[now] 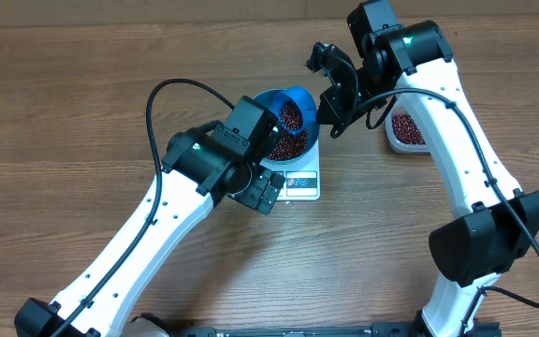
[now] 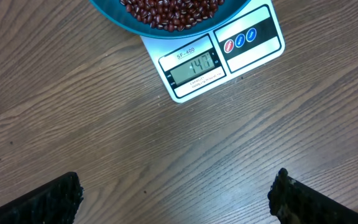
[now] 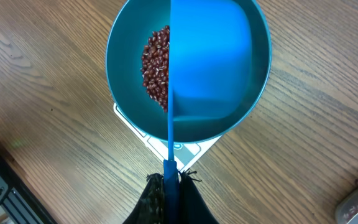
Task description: Scoop item into bowl and weigh 150g on scale
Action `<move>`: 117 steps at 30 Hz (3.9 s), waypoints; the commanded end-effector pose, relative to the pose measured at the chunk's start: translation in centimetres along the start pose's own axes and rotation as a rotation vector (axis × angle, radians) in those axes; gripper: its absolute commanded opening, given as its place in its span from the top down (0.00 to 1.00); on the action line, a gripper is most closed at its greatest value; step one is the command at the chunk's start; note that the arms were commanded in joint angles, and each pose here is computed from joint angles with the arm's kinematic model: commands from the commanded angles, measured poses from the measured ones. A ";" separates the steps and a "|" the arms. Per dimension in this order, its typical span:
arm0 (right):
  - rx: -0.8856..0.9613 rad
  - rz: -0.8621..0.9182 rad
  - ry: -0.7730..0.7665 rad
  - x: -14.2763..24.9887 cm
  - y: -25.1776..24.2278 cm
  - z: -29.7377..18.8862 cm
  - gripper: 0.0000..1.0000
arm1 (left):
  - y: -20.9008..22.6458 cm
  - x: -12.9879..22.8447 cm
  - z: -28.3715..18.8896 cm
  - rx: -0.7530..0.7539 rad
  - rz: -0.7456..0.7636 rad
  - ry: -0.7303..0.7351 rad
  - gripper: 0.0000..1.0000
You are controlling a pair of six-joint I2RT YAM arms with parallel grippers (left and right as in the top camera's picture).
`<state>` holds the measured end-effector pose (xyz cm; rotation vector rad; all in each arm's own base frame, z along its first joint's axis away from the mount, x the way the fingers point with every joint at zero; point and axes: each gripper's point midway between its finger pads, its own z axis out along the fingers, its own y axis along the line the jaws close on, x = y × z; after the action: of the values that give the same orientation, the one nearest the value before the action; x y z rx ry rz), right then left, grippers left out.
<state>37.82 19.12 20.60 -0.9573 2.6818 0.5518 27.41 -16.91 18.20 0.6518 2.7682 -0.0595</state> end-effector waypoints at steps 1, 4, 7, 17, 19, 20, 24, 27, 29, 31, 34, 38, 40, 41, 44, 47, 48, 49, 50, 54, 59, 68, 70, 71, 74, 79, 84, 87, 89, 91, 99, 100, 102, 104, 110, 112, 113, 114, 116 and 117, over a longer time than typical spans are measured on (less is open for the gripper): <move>0.001 -0.021 -0.076 -0.9 1.2 -2.7 0.96 | 0.0 -0.1 0.1 0.004 -0.020 0.001 0.01; 0.001 -0.020 -0.074 -0.8 1.2 -2.7 0.96 | 0.0 -0.1 0.1 0.004 -0.020 0.001 0.00; 0.001 -0.020 -0.074 -0.8 1.2 -2.7 0.96 | 0.0 0.0 0.1 0.004 -0.020 0.002 0.00; -0.027 -0.017 -0.076 -0.8 1.6 -2.7 0.96 | 0.0 -0.1 0.1 0.004 -0.020 0.001 0.00; -0.027 -0.016 -0.075 -0.8 1.6 -2.7 0.96 | 0.0 -0.1 0.1 0.004 -0.020 0.001 0.00; -0.028 -0.016 -0.073 -0.7 1.6 -2.7 0.96 | 0.0 -0.1 0.1 0.004 -0.021 0.001 0.00; -0.029 -0.014 -0.069 -0.6 1.7 -2.7 0.96 | 0.0 -0.1 0.1 0.004 -0.020 0.001 0.00; -0.029 -0.014 -0.069 -0.6 1.7 -2.7 0.96 | 0.0 -0.1 0.1 0.004 -0.020 0.001 0.00; -0.029 -0.014 -0.069 -0.6 1.7 -2.7 0.96 | 0.0 -0.1 0.1 0.004 -0.020 0.001 0.01; -0.029 -0.014 -0.069 -0.6 1.7 -2.7 0.96 | 0.0 -0.1 0.1 0.004 -0.020 0.001 0.00; -0.029 -0.014 -0.069 -0.6 1.7 -2.7 0.96 | 0.0 -0.1 0.1 0.004 -0.020 0.001 0.00; -0.029 -0.014 -0.069 -0.6 1.7 -2.7 0.96 | 0.0 -0.1 0.1 0.004 -0.020 0.001 0.01; -0.029 -0.014 -0.069 -0.6 1.7 -2.7 0.96 | 0.0 -0.1 0.1 0.004 -0.020 0.001 0.00; -0.030 -0.013 -0.066 -0.5 1.7 -2.7 0.96 | 0.0 -0.1 0.1 0.004 -0.020 0.001 0.00; -0.041 -0.043 -0.051 -0.1 2.0 -2.7 0.96 | 0.0 -0.1 0.1 0.004 -0.020 0.001 0.00; -0.035 -0.010 -0.071 -0.6 1.6 -2.8 0.96 | 0.0 -0.1 0.1 0.004 -0.020 0.001 0.00; -0.033 -0.007 -0.072 -0.6 1.5 -2.8 0.96 | 0.0 -0.1 0.1 0.004 -0.020 0.001 0.00; -0.033 -0.006 -0.072 -0.6 1.5 -2.8 0.96 | 0.0 -0.1 0.1 0.004 -0.020 0.001 0.01; -0.033 -0.007 -0.072 -0.6 1.5 -2.8 0.96 | 0.0 -0.1 0.1 0.004 -0.020 0.001 0.00; -0.034 -0.005 -0.069 -0.5 1.5 -2.8 0.96 | 0.0 -0.1 0.1 0.004 -0.020 0.001 0.00; -0.035 -0.004 -0.067 -0.5 1.5 -2.8 0.96 | 0.0 -0.1 0.1 0.004 -0.020 0.001 0.00; -0.051 -0.001 -0.065 -0.4 1.8 -2.8 0.96 | 0.0 -0.1 0.1 0.004 -0.020 0.001 0.00; -0.054 0.000 -0.068 -0.4 1.8 -2.9 0.96 | 0.0 -0.1 0.1 0.004 -0.020 0.001 0.00; -0.056 0.004 -0.070 -0.4 1.7 -2.9 0.96 | 0.0 -0.1 0.1 0.004 -0.020 0.001 0.00; -0.065 0.014 -0.077 -0.4 1.5 -3.1 0.96 | 0.0 -0.1 0.1 0.004 -0.020 0.001 0.00; -0.075 0.025 -0.086 -0.4 1.2 -3.3 0.96 | 0.0 -0.1 0.1 0.004 -0.020 0.001 0.00; -0.075 0.026 -0.086 -0.4 1.2 -3.3 0.96 | 0.0 -0.1 0.1 0.004 -0.020 0.001 0.00; -0.075 0.026 -0.086 -0.4 1.2 -3.3 0.96 | 0.0 -0.1 0.1 0.004 -0.020 0.001 0.00; -0.075 0.026 -0.085 -0.3 1.2 -3.3 0.96 | 0.0 -0.1 0.1 0.004 -0.020 0.001 0.00; -0.075 0.026 -0.086 -0.4 1.2 -3.3 0.96 | 0.0 -0.1 0.1 0.004 -0.020 0.001 0.00; -0.079 0.013 -0.075 -0.1 1.3 -3.3 0.96 | 0.0 -0.1 0.1 0.004 -0.020 0.001 0.00; -0.084 -0.011 -0.063 0.2 1.5 -3.2 0.96 | 0.0 -0.1 0.1 0.004 -0.020 0.001 0.00; -0.087 -0.034 -0.052 0.5 1.7 -3.2 0.96 | 0.0 -0.1 0.1 0.004 -0.020 0.001 0.00; -0.081 -0.014 -0.066 0.1 1.5 -3.3 0.96 | 0.0 -0.1 0.1 0.004 -0.020 0.001 0.00; -0.078 0.013 -0.073 0.1 1.1 -3.4 0.96 | 0.0 -0.1 0.1 0.004 -0.020 0.001 0.01; -0.087 -0.027 -0.049 0.7 1.5 -3.3 0.96 | 0.0 -0.1 0.1 0.004 -0.020 0.001 0.01; -0.088 -0.042 -0.044 0.7 1.7 -3.2 0.96 | 0.0 -0.1 0.1 0.004 -0.020 0.001 0.00; -0.086 -0.034 -0.050 0.6 1.6 -3.2 0.96 | 0.0 -0.1 0.1 0.004 -0.020 0.001 0.00; -0.080 0.005 -0.068 0.1 1.3 -3.3 0.96 | 0.0 -0.1 0.1 0.004 -0.020 0.001 0.01; -0.081 0.009 -0.069 0.1 1.2 -3.3 0.96 | 0.0 -0.1 0.1 0.004 -0.020 0.001 0.00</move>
<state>36.48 18.36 20.84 -0.9619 2.7111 0.6754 27.41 -16.91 18.20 0.6518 2.7682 -0.0595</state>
